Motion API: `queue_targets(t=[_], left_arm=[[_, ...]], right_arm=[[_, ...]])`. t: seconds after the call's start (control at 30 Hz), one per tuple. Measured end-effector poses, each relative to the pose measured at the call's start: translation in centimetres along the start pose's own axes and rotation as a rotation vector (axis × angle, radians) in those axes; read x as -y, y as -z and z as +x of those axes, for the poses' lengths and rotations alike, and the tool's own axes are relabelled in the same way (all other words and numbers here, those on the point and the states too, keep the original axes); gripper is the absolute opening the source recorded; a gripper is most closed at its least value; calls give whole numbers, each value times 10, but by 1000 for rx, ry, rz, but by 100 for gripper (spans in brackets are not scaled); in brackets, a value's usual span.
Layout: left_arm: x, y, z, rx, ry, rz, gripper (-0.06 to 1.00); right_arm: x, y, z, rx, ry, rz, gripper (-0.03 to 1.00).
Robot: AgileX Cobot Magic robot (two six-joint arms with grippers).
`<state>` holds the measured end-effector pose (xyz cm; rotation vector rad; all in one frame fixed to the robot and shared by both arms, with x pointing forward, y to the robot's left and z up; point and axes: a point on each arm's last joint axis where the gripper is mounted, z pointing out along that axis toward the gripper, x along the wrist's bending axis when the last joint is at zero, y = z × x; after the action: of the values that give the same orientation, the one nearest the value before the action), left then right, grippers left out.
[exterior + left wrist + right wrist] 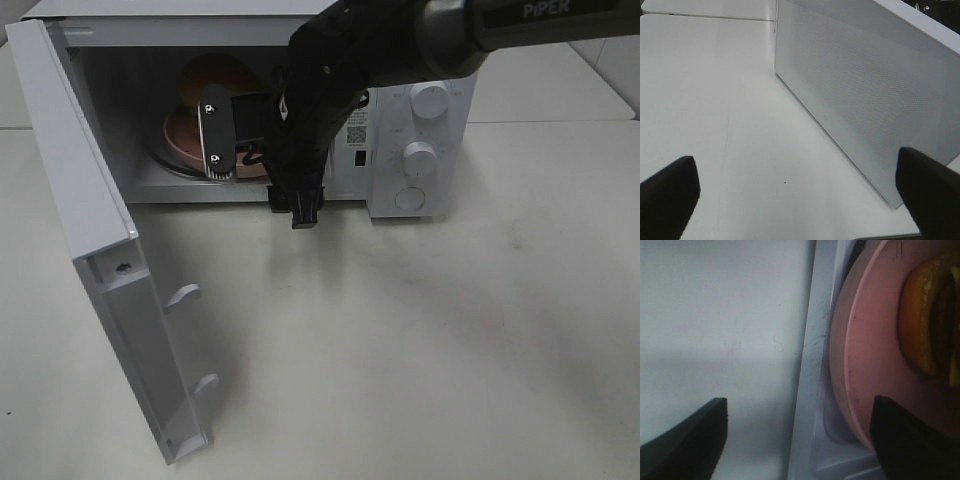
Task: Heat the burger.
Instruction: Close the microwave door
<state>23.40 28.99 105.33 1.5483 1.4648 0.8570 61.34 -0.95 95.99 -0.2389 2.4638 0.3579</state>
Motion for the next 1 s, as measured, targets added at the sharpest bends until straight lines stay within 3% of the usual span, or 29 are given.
queue_targets(t=[0.73, 1.0], left_arm=[[0, 0, 0, 0, 0, 0, 99], [0, 0, 0, 0, 0, 0, 99]], right_arm=[[28, 73, 35, -17, -119, 36, 77], [42, 114, 54, -8, -271, 34, 77]])
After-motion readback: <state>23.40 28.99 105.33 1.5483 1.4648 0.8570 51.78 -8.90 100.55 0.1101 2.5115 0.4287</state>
